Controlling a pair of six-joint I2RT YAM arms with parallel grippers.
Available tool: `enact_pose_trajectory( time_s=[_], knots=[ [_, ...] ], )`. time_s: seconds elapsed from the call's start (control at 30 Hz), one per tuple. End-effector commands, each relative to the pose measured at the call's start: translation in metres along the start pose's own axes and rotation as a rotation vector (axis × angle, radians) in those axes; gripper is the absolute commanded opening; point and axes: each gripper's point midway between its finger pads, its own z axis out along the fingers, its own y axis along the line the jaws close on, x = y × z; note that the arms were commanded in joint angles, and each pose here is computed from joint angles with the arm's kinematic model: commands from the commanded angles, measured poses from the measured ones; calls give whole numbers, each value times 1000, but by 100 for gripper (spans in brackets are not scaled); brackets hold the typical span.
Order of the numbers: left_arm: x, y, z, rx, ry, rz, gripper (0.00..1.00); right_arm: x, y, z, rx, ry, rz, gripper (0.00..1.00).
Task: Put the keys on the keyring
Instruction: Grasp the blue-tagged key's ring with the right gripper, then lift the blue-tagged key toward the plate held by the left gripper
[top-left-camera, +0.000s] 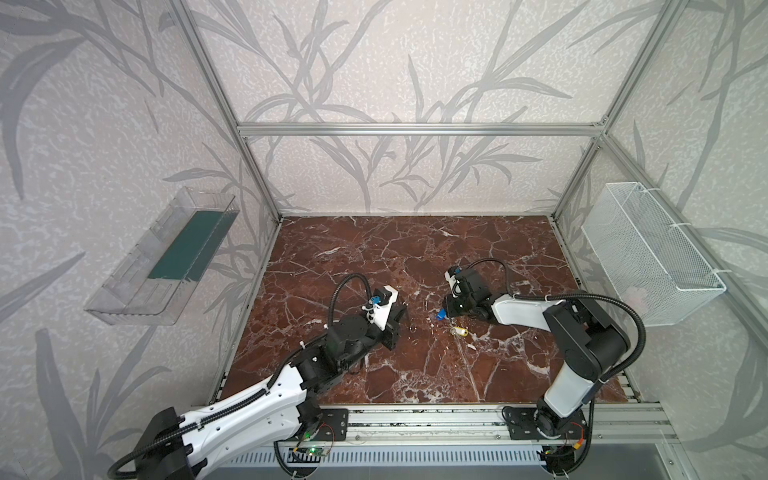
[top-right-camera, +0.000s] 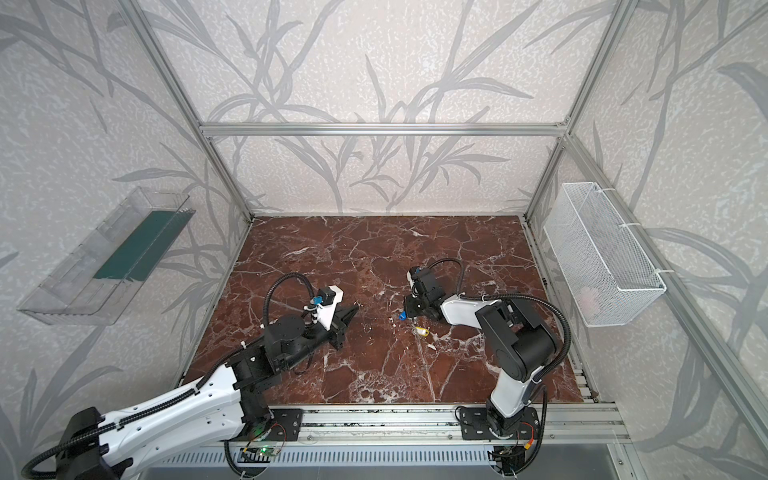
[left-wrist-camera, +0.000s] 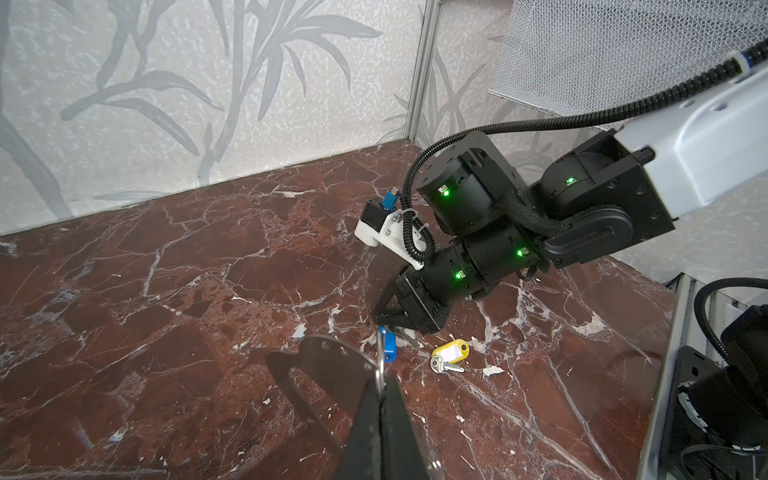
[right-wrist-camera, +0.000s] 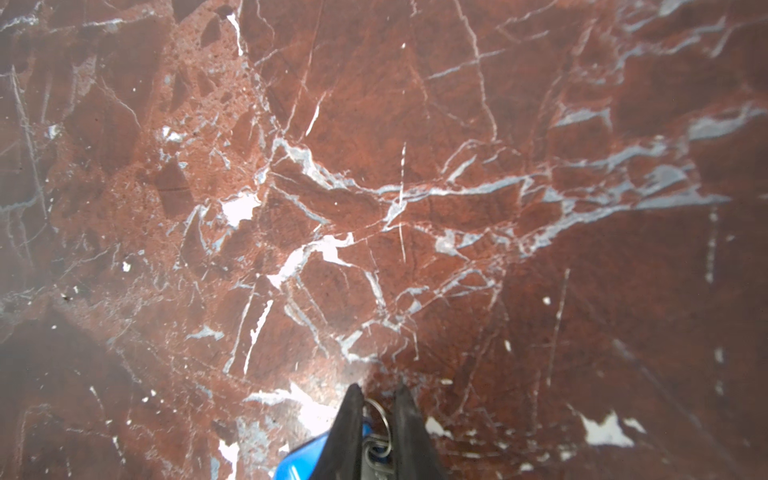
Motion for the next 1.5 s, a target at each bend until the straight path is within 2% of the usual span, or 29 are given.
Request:
enact_pose_trajectory(
  time_s=[0.0, 0.37, 0.53, 0.77, 0.93, 1.1, 1.23, 1.47],
  knots=[
    [-4, 2, -2, -5, -22, -24, 0, 8, -2, 1, -8, 20, 12, 15],
    [-3, 1, 0, -2, -18, -20, 0, 5, 1, -6, -12, 12, 2, 0],
    [-2, -2, 3, 14, -4, -13, 0, -20, 20, -40, -75, -81, -63, 0],
    [-6, -9, 9, 43, 1, 0, 0, -47, 55, -112, -208, -242, -194, 0],
    [-7, -15, 15, 66, 17, 18, 0, -55, 85, -166, -346, -351, -281, 0],
    [-8, -20, 24, 86, 31, 28, 0, -52, 112, -205, -491, -403, -354, 0],
    [-11, -24, 28, 99, 30, 30, 0, -49, 123, -216, -541, -412, -385, 0],
    [-15, -25, 32, 96, 25, 24, 0, -35, 141, -215, -579, -377, -455, 0]
  ],
)
